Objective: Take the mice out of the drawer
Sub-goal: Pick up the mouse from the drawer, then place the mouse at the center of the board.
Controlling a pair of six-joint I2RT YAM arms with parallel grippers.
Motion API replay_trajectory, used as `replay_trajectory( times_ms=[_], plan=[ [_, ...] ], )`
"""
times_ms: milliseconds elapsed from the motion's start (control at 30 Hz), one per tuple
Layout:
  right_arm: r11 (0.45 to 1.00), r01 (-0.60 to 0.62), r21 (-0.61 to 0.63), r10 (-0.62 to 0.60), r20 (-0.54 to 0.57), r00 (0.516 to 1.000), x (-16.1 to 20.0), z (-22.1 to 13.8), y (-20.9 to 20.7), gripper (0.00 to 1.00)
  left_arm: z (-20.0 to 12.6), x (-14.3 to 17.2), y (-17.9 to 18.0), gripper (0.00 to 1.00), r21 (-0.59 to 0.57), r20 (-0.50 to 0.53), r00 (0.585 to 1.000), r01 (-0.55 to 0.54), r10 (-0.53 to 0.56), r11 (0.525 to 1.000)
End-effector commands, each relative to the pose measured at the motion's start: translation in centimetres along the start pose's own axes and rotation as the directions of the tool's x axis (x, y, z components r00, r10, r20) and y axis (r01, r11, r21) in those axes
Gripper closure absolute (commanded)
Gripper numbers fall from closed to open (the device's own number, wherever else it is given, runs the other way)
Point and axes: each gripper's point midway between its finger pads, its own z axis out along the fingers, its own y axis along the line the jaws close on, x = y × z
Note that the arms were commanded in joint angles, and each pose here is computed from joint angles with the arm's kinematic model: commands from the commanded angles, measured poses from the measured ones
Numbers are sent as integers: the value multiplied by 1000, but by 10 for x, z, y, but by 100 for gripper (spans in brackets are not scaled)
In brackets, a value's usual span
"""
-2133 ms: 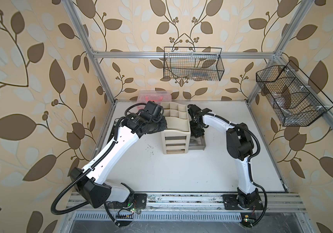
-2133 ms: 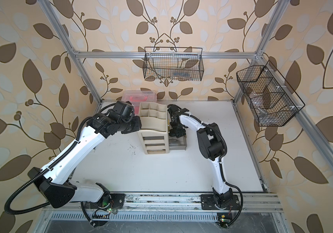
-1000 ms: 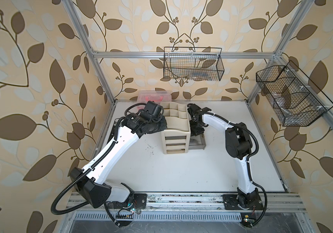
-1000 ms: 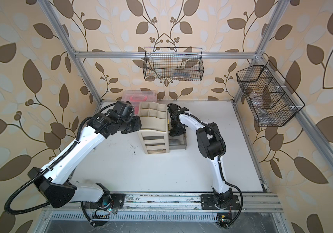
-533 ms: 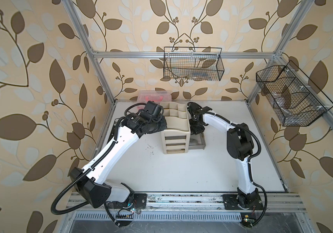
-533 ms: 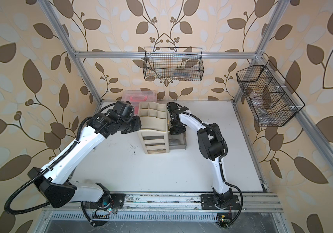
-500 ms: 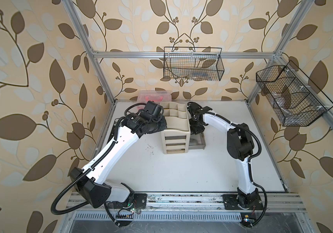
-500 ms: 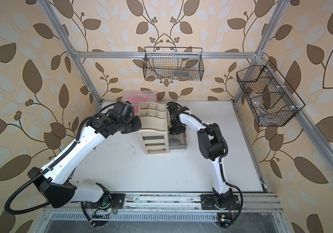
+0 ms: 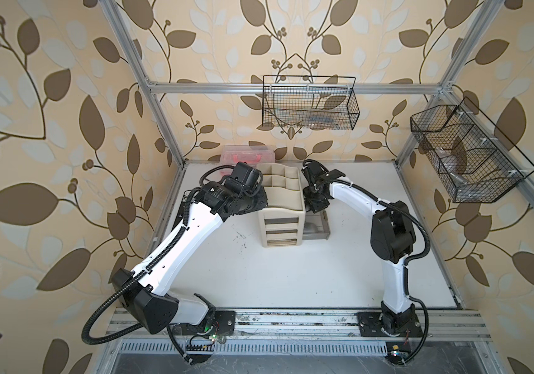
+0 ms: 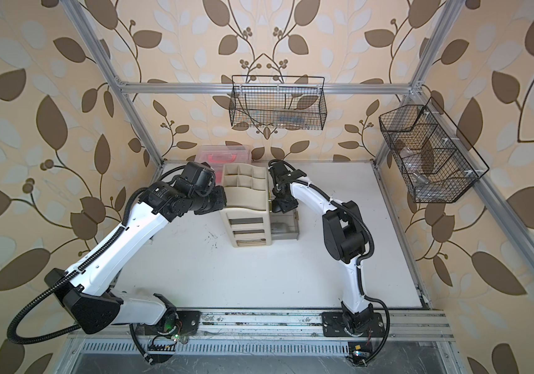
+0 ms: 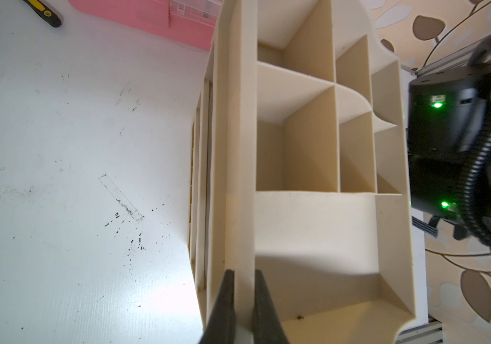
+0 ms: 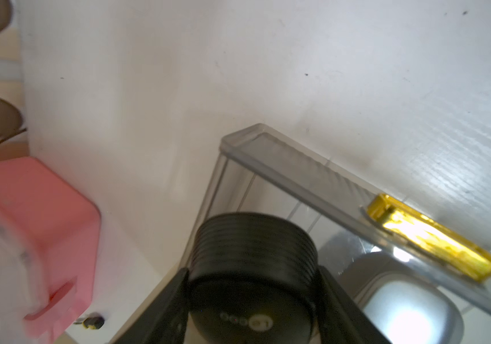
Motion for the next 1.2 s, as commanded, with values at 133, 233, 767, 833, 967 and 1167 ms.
replay_trajectory(
  times_ms=[133, 233, 767, 833, 967, 1167],
  plan=[
    [998, 49, -40, -45, 95, 994, -34, -39, -6, 36, -6, 0, -10, 100, 33, -14, 1000, -4, 4, 999],
    [998, 38, -53, -33, 106, 994, -47, -43, -18, 36, -6, 0, -9, 100, 29, -13, 1000, -9, 9, 1000],
    [990, -143, 23, 140, 78, 987, -111, -21, -125, 37, -2, 3, -10, 100, 30, -32, 999, -15, 16, 999],
    [988, -147, 51, 143, 81, 986, -113, -13, -135, 37, -3, 4, -8, 100, 20, -33, 999, -18, 19, 1000],
    [979, -168, 114, 162, 57, 985, -109, 10, -157, 37, -6, 4, -9, 100, 27, -36, 999, -24, 25, 999],
    [968, -182, 175, 174, 58, 983, -110, 30, -179, 37, -6, 6, -9, 100, 28, -47, 998, -36, 37, 999]
  ],
)
